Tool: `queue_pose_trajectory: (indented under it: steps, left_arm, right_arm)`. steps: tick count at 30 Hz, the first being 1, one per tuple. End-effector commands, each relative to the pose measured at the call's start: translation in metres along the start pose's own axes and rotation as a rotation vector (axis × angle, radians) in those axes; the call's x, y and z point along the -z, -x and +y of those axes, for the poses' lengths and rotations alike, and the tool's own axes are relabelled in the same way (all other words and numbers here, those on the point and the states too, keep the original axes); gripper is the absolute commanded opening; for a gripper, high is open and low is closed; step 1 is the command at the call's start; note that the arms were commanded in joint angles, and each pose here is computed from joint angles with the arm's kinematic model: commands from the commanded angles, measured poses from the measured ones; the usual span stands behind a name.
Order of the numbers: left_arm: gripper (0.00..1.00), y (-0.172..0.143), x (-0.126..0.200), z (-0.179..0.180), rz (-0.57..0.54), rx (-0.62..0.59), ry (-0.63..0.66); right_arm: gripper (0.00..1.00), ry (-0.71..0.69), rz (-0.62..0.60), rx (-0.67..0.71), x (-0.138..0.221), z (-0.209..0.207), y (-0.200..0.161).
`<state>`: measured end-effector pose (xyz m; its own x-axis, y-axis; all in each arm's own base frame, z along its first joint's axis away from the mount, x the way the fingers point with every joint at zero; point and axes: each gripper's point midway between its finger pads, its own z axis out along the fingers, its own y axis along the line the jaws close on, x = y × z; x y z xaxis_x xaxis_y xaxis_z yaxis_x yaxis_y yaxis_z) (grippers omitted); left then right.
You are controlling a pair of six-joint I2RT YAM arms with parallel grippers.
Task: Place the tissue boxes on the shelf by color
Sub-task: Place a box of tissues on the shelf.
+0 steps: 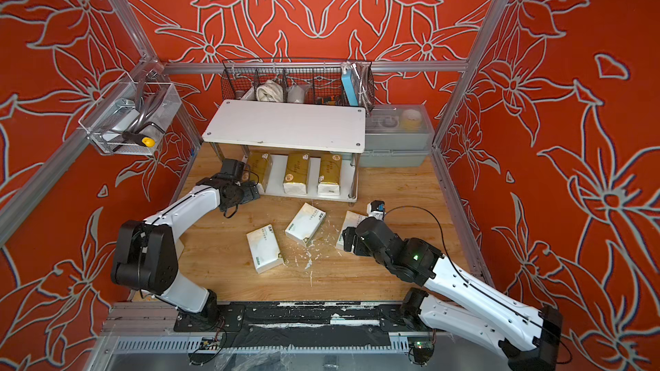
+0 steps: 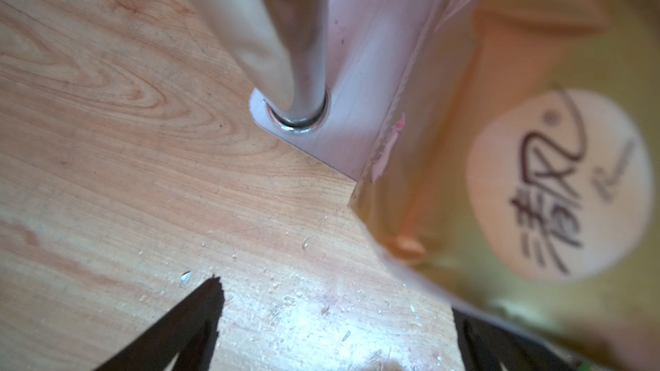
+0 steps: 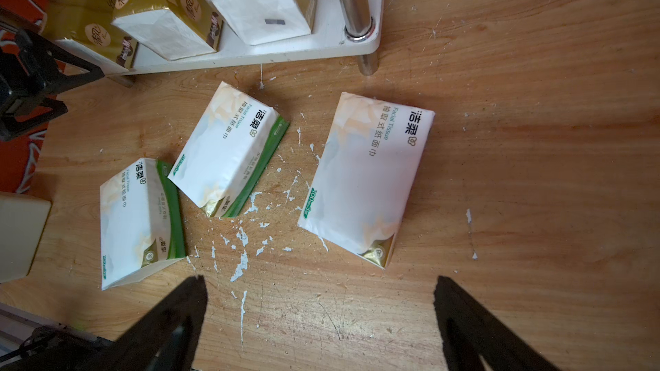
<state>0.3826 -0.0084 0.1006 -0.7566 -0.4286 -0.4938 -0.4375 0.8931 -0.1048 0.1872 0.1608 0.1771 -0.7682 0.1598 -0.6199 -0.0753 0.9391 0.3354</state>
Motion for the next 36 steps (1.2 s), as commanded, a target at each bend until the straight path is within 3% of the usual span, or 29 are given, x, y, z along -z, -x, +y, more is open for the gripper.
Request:
queue_pose_trajectory:
  steps: [1, 19, 36]
  left_arm:
    - [0.99, 0.026, 0.0, -0.009, -0.072, 0.012, -0.021]
    - [0.99, 0.029, 0.003, 0.002, -0.191, 0.231, -0.045]
    - [0.99, 0.029, -0.009, -0.003, -0.184, 0.234, -0.058]
  right_arm:
    - [0.99, -0.032, -0.012, -0.007, 0.001, -0.009, 0.0]
    - [0.99, -0.023, -0.017, -0.032, 0.0, -0.012, -0.003]
    - [0.99, -0.027, -0.013, -0.033, 0.0, -0.014, -0.005]
